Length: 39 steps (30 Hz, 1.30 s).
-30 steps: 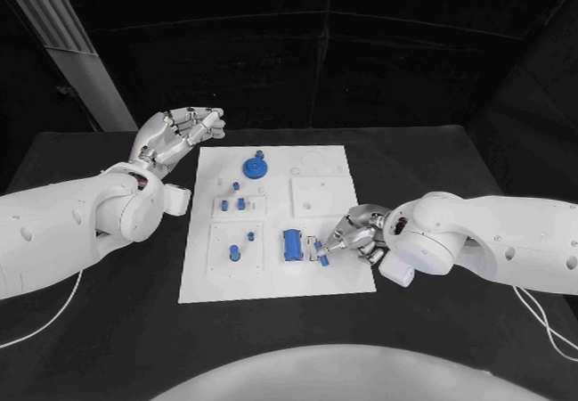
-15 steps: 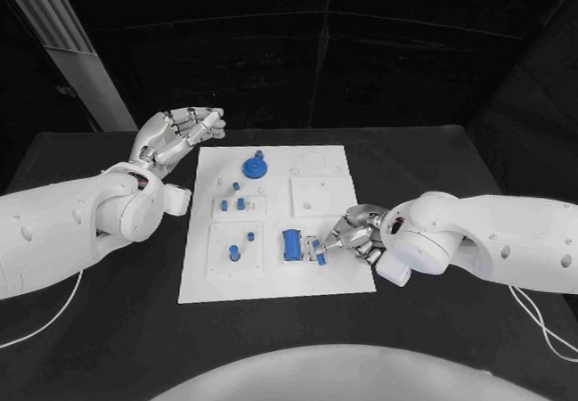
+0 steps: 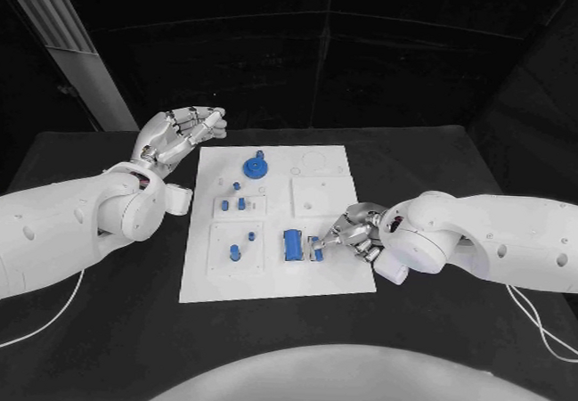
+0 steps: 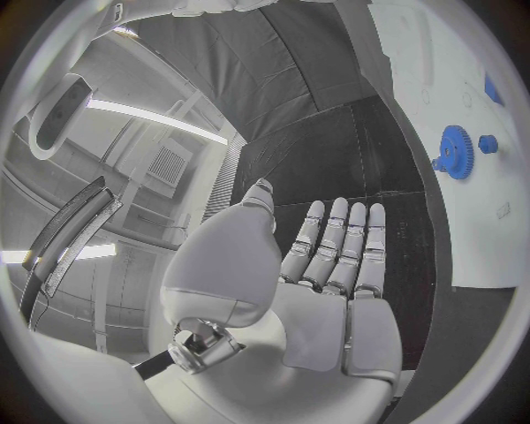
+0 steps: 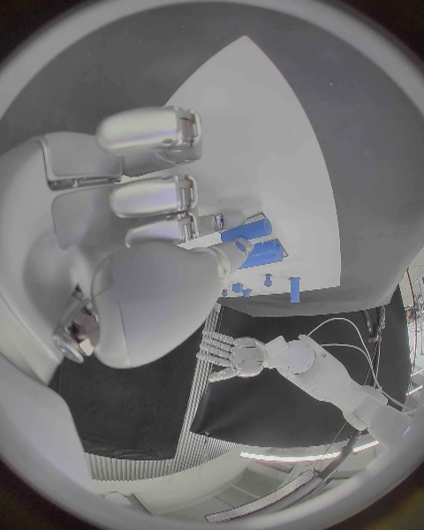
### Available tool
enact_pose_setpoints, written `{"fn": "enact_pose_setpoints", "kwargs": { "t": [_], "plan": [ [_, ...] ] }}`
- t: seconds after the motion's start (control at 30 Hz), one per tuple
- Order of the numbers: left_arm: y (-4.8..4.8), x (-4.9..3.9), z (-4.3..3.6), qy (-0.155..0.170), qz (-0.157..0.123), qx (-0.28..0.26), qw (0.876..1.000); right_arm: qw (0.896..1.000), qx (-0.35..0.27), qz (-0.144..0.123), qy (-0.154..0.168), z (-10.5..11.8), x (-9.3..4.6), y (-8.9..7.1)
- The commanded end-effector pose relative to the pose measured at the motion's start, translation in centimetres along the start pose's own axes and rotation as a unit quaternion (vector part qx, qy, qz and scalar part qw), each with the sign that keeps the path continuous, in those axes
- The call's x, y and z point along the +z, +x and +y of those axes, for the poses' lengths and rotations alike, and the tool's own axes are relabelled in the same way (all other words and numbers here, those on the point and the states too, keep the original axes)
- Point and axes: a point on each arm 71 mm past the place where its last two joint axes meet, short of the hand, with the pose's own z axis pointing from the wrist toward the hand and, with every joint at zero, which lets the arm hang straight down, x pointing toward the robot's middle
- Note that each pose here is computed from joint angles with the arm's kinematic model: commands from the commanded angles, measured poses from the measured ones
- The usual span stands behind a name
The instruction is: Assemble the parts on the task board
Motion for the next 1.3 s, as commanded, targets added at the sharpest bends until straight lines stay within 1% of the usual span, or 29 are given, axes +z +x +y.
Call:
{"fn": "enact_pose_setpoints", "kwargs": {
  "t": [0.03, 0.5, 0.97, 1.3],
  "plan": [
    [0.10, 0.04, -0.86, 0.055, 0.004, -0.004, 0.998, 1.000, 0.003, 0.000, 0.001, 0.13, 0.06, 0.12],
    [0.11, 0.04, -0.86, 0.055, 0.004, -0.005, 0.998, 1.000, -0.011, 0.013, 0.015, 0.09, 0.22, 0.43],
    [0.03, -0.01, -0.85, 0.054, 0.004, -0.005, 0.999, 0.999, -0.037, 0.005, 0.018, 0.14, 0.26, 0.41],
    [0.01, -0.02, -0.84, 0.054, 0.004, -0.005, 0.999, 0.999, -0.043, -0.004, 0.016, 0.15, 0.20, 0.30]
  ]
}}
